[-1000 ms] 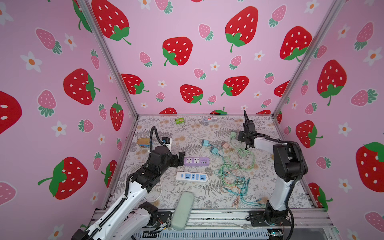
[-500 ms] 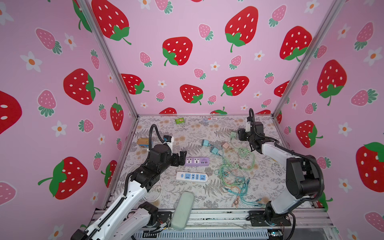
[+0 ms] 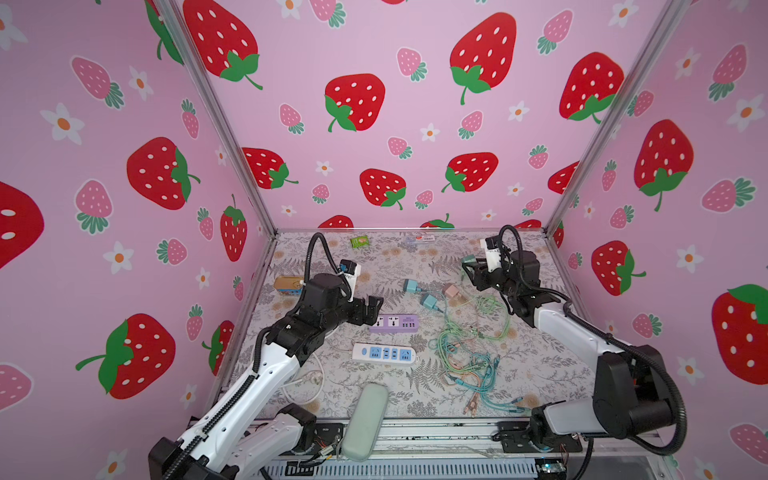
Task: Insert the plug
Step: 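Close the right gripper on the pale green charger and lift it, then carry the charger toward the left gripper while the left gripper reaches toward it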
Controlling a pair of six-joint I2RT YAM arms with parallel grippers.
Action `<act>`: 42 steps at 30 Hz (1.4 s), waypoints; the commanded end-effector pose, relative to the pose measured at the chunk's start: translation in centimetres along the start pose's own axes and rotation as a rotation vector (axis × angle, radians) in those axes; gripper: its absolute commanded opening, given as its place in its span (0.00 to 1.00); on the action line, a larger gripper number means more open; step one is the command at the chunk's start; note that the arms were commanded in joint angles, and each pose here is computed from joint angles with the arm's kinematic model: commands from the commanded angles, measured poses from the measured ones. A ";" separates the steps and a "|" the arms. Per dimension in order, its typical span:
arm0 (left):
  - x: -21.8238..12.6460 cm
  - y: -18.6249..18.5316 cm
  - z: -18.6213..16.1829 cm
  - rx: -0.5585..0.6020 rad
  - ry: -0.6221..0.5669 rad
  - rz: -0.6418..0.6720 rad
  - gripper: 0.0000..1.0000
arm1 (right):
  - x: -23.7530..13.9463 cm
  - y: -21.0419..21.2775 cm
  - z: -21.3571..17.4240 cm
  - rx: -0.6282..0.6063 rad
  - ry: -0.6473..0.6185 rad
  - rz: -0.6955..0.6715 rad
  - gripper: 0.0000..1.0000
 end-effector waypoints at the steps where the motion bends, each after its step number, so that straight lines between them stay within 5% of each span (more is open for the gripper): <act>1: -0.1 -1.9 0.8 0.046 0.048 -0.102 0.99 | -1.4 3.1 2.3 -0.142 -0.103 0.128 0.29; 15: 0.7 -7.0 1.0 0.036 0.167 -0.469 0.99 | -4.1 11.5 3.5 -0.340 -0.209 0.383 0.29; 25: -1.7 -10.2 2.1 0.031 0.133 -0.723 0.99 | -4.7 15.7 3.5 -0.421 -0.242 0.465 0.29; 42: 0.0 -10.3 2.2 -0.090 0.241 -0.766 0.88 | -5.2 20.1 4.2 -0.557 -0.289 0.427 0.28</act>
Point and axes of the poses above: each gripper's point midway between its finger pads, its own x axis out along the fingers, its own y axis along the line the jaws close on, z = x × y, the point moved 3 cm from there along -x, back along the fingers, and after that the axes turned 7 degrees about -x, right-handed, at the moved point
